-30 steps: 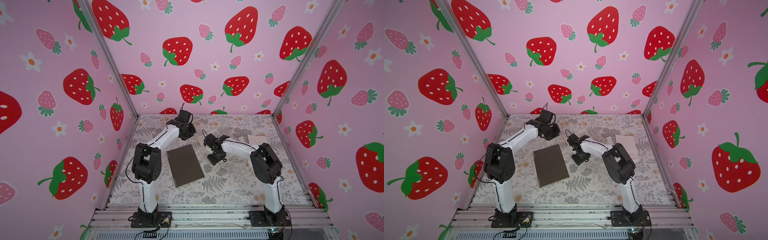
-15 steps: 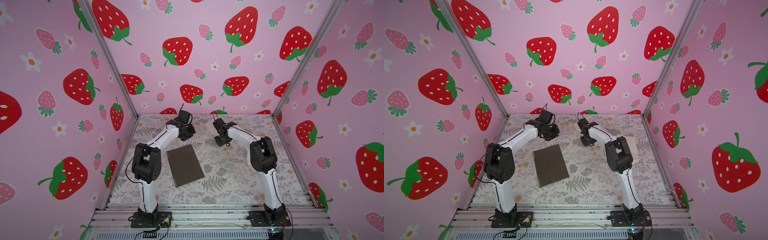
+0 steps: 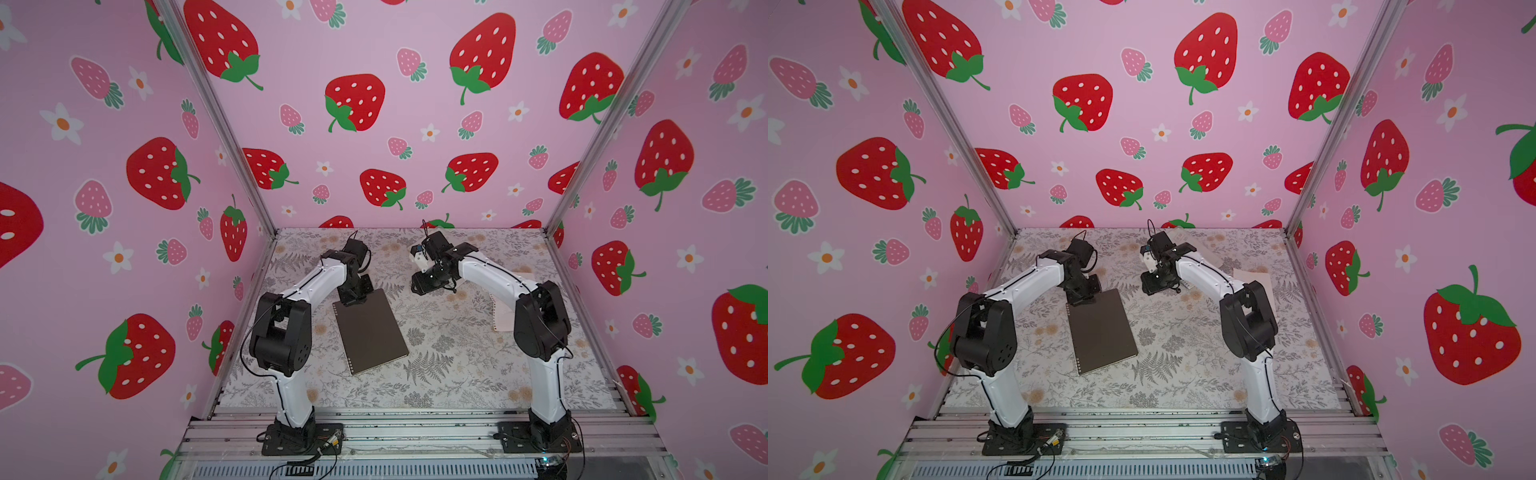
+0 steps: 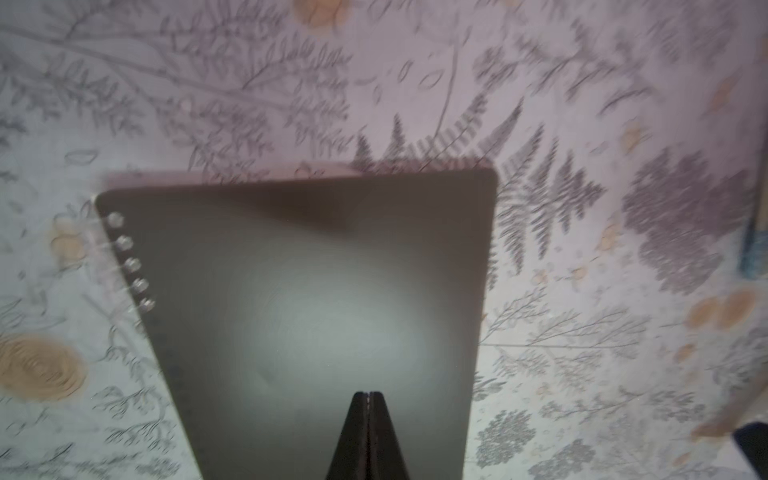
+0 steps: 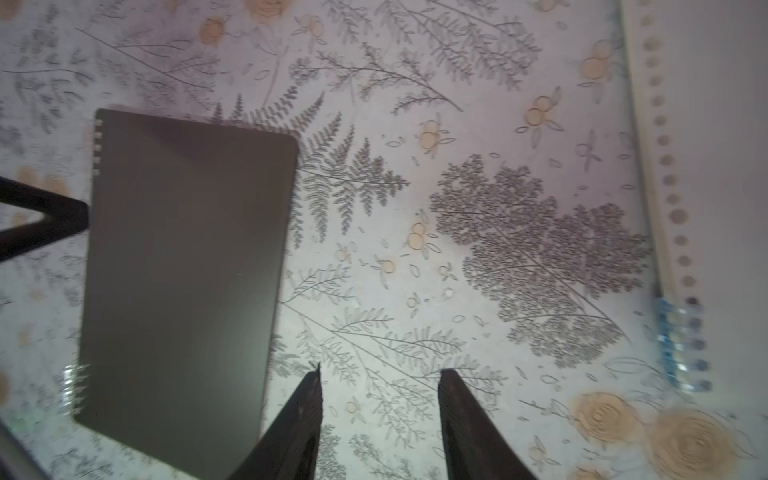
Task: Tear off pages from different notebooks
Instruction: Move the notebook to the center of the board.
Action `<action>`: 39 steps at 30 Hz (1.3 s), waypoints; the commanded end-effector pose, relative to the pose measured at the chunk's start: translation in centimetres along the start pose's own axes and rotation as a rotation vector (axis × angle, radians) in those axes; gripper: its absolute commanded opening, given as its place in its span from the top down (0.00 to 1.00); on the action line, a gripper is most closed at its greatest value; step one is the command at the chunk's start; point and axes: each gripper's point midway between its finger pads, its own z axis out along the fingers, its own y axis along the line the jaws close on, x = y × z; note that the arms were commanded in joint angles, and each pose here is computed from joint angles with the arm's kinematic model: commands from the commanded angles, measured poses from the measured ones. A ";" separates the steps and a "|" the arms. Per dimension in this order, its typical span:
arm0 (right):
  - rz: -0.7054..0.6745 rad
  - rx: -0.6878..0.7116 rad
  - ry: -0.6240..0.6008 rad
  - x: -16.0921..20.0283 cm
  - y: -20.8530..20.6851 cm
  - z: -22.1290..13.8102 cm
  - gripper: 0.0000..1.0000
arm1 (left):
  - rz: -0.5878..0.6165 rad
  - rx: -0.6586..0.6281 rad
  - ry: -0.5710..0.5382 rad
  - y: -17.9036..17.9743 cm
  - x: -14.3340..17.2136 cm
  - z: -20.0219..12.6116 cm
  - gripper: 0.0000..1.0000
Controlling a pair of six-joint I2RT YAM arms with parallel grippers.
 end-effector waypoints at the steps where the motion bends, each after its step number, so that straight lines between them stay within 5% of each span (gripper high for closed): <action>1: 0.027 -0.232 0.090 1.3 4.0 1.1 0.51 | 0.037 -0.141 0.123 3.6 4.0 -0.7 1.00; 5: -0.017 -0.232 0.125 1.6 5.5 2.3 0.49 | 0.019 -0.216 0.124 5.8 5.4 -2.1 0.96; 10: -0.037 -0.187 0.145 2.2 5.1 3.0 0.49 | -0.014 -0.281 0.155 8.4 8.2 -2.4 0.50; 16: -0.043 -0.157 0.140 2.3 4.6 2.9 0.49 | -0.031 -0.222 0.286 9.1 12.5 0.4 0.27; 20: -0.042 -0.147 0.137 2.3 4.4 2.8 0.49 | -0.033 -0.146 0.328 8.4 13.6 2.6 0.30; 27: -0.042 -0.131 0.133 2.3 4.2 2.7 0.49 | 0.073 0.058 0.291 5.6 13.0 5.3 0.51; 30: -0.044 -0.130 0.127 2.2 4.2 2.5 0.49 | 0.090 0.066 0.322 5.2 12.9 6.7 0.61; 34: -0.023 -0.146 0.140 2.5 3.9 2.8 0.49 | 0.128 0.067 0.331 3.8 10.7 8.0 0.63; 39: 0.127 -0.227 0.120 1.8 2.2 2.9 0.49 | 0.226 0.038 0.330 1.1 7.4 9.1 0.75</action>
